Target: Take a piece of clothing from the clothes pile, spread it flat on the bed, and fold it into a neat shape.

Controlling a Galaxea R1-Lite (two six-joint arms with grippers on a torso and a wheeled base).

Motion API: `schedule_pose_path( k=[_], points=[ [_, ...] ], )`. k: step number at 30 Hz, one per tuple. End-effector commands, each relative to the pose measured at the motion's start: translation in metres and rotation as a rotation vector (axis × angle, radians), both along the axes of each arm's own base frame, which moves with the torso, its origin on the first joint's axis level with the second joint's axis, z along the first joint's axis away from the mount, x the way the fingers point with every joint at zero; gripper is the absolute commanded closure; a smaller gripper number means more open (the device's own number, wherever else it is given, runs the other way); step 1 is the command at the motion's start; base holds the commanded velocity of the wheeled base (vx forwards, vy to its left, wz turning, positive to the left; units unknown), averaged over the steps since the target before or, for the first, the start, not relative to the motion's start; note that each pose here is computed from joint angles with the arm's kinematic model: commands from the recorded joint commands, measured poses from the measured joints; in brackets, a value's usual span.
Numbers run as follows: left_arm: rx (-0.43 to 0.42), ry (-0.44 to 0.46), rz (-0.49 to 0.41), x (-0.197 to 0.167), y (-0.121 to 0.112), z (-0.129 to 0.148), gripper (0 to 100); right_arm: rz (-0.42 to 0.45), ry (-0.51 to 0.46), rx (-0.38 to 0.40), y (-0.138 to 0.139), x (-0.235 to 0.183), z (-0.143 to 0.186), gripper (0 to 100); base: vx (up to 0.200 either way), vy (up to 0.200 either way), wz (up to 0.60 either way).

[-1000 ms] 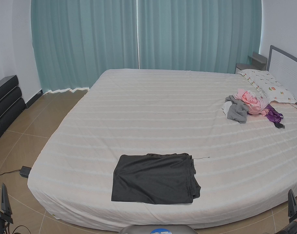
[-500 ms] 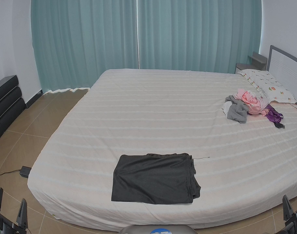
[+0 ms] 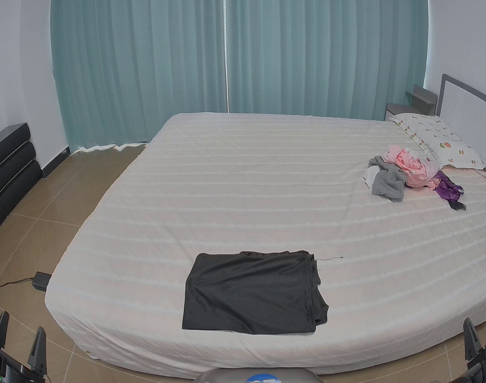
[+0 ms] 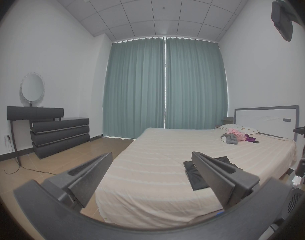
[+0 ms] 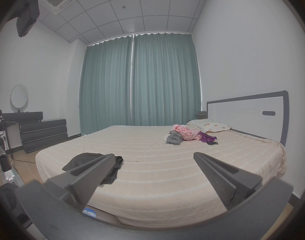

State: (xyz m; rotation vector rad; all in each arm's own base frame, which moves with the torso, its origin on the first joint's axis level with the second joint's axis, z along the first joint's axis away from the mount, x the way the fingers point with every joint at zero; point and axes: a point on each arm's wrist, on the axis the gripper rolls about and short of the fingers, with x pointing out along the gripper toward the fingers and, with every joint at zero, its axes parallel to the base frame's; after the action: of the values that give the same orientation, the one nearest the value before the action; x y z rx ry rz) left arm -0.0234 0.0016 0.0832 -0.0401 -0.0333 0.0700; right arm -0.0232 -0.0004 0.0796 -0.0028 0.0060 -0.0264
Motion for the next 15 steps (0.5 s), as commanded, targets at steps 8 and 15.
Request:
schedule_pose_path(
  k=[8,15],
  points=[
    [0.033,0.034,-0.039,0.0008,-0.0009,-0.0074,0,0.0,-0.001,-0.002,0.0,0.0001,-0.004,0,0.0,0.0,0.0],
    [0.015,0.031,-0.032,0.0007,-0.0007,-0.0074,0,0.0,0.0,0.001,0.0,0.0002,-0.0044,0,0.0,0.0,0.0]
  ],
)
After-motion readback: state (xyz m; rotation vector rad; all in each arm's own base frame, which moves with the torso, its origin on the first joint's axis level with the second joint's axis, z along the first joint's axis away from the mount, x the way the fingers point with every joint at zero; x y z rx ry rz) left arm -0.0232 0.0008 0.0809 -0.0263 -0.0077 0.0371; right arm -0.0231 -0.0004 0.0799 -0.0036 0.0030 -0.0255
